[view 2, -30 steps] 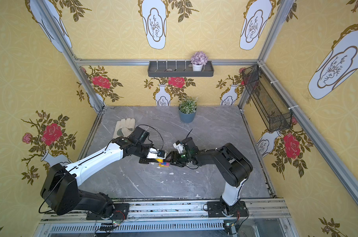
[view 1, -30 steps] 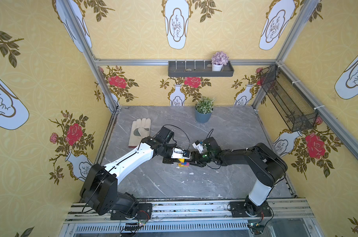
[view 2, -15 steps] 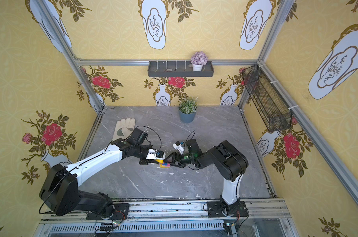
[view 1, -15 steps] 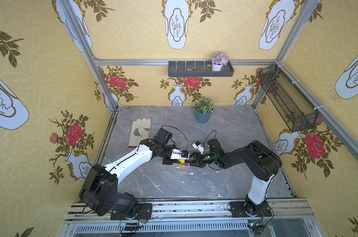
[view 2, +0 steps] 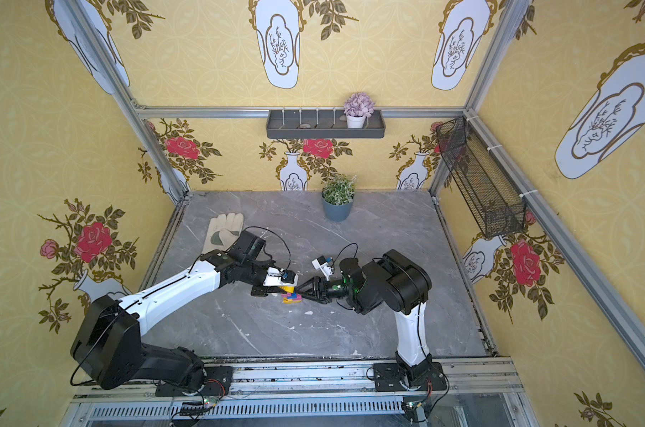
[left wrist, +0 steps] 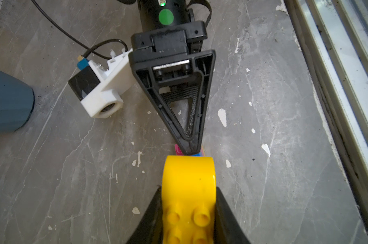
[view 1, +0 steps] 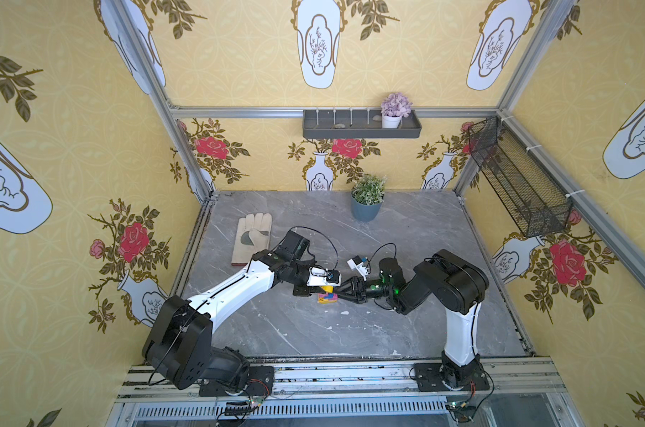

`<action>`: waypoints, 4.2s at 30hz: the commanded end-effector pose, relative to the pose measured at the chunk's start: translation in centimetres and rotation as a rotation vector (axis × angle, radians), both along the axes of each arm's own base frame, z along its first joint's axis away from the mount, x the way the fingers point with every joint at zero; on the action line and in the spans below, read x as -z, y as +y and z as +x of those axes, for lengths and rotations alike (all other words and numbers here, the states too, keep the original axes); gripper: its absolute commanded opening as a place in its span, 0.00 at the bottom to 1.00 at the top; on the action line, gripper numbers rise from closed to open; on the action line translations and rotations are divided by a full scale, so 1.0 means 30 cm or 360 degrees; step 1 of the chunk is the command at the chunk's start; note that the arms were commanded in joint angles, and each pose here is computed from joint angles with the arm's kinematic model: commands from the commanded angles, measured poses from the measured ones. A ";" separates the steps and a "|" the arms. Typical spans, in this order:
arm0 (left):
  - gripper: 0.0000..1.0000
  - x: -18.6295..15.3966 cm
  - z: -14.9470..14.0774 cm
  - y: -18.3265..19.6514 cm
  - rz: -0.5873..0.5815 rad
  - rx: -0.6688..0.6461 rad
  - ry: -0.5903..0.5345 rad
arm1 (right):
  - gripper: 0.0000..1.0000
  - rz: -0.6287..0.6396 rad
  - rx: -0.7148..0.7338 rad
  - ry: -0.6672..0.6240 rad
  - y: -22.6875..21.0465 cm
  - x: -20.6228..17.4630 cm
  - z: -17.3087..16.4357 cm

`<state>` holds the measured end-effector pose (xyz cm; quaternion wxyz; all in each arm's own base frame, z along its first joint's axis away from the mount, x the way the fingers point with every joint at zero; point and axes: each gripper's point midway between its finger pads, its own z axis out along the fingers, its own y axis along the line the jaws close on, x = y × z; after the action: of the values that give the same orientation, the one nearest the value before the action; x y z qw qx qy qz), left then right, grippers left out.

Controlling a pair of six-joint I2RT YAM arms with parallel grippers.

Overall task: Assemble the letter s with lego
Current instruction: Assemble the lego brick with the lego brick.

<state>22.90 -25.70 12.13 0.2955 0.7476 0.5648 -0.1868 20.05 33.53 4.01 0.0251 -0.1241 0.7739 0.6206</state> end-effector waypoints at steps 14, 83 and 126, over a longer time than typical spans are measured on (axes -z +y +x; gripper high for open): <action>0.00 -0.007 0.024 0.059 0.0004 -0.0122 -0.0037 | 0.74 -0.0781 0.0138 0.0265 -0.113 0.288 -0.016; 0.00 0.091 0.022 -0.070 0.0074 -0.0086 0.0172 | 0.65 -0.0775 0.0182 0.0267 -0.136 0.321 -0.028; 0.00 0.113 0.053 -0.053 -0.0003 -0.0354 0.0323 | 0.65 -0.0779 0.0184 0.0269 -0.148 0.340 -0.026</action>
<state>24.20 -27.76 9.92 0.2680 0.6580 0.6595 -0.2455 21.31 33.86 2.39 0.0284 -0.1246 0.8080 0.5752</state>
